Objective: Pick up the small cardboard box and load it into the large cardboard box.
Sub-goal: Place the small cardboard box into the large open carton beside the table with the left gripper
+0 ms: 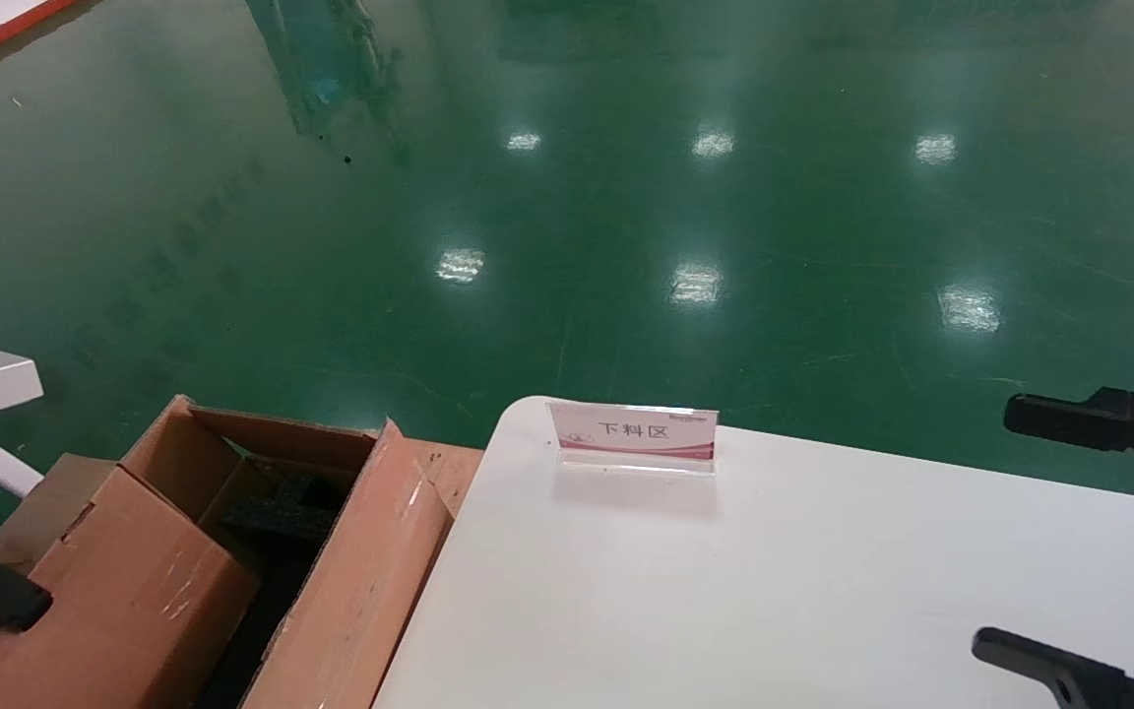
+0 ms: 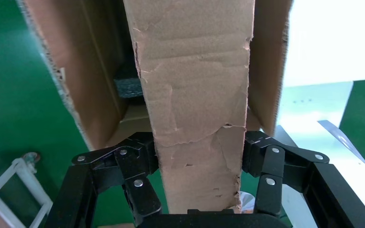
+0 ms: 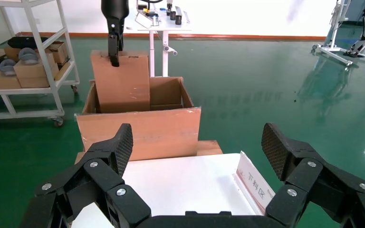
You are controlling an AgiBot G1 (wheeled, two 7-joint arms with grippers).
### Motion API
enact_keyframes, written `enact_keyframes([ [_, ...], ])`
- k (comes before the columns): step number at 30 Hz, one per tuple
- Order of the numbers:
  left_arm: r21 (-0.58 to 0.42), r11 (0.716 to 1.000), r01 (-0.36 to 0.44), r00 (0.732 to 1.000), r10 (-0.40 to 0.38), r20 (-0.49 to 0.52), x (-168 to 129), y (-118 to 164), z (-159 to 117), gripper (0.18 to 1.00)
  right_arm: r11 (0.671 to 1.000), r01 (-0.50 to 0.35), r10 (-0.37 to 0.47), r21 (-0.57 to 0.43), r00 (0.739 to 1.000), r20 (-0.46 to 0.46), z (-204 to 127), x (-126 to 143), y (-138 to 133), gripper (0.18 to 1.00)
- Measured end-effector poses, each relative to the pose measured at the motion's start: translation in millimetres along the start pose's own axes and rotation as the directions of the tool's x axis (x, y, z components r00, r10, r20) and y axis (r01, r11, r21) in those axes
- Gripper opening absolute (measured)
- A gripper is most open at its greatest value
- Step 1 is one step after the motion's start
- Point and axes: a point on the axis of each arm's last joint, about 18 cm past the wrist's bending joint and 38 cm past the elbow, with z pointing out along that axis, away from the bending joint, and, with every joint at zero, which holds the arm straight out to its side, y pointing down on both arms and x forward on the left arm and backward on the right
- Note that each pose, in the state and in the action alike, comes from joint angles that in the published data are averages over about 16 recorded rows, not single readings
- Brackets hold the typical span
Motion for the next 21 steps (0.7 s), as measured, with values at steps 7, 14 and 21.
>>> enact_keyframes([
  [7, 0.006, 0.999, 0.039, 0.999, -0.039, 0.03, -6.0, -6.7, 4.5, 0.27, 1.0, 0.0, 0.0, 0.0, 1.0, 0.0, 0.0, 0.0, 0.0, 0.995],
  [14, 0.022, 0.997, 0.073, 0.996, -0.074, 0.05, -12.4, -10.8, 9.1, 0.27, 1.0, 0.0, 0.0, 0.0, 1.0, 0.0, 0.0, 0.0, 0.0, 0.995],
  [21, 0.033, 0.994, 0.103, 0.992, -0.105, 0.072, -20.1, -12.8, 15.0, 0.27, 1.0, 0.0, 0.0, 0.0, 1.0, 0.0, 0.0, 0.0, 0.0, 0.995],
])
